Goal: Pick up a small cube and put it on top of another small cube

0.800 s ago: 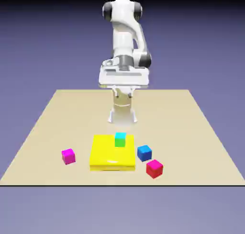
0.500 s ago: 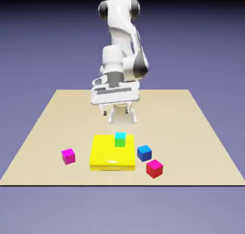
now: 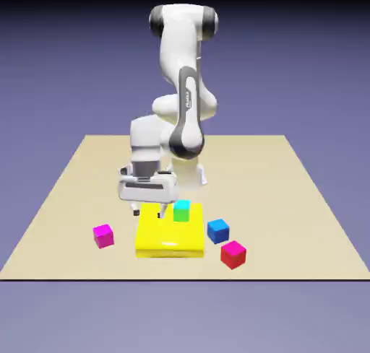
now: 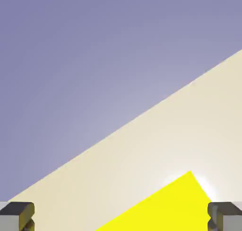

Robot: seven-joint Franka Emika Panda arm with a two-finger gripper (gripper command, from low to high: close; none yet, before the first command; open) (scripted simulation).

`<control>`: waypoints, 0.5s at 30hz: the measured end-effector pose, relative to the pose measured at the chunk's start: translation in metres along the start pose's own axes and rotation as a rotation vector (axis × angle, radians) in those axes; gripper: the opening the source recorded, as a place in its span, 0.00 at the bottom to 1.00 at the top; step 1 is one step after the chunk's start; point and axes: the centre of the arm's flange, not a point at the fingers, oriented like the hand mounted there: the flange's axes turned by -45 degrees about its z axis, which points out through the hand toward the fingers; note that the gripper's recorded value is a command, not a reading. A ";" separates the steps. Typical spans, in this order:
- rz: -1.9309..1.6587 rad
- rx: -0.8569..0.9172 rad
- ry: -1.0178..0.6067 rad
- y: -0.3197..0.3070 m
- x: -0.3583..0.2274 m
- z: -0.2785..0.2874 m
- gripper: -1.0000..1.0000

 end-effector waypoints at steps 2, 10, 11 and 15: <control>0.043 -0.034 -0.004 0.014 -0.003 0.010 0.50; 0.196 -0.186 0.037 0.066 -0.014 0.034 0.50; 0.213 -0.206 0.048 0.072 -0.015 0.036 0.50; 0.271 -0.282 0.107 0.094 -0.017 0.037 0.50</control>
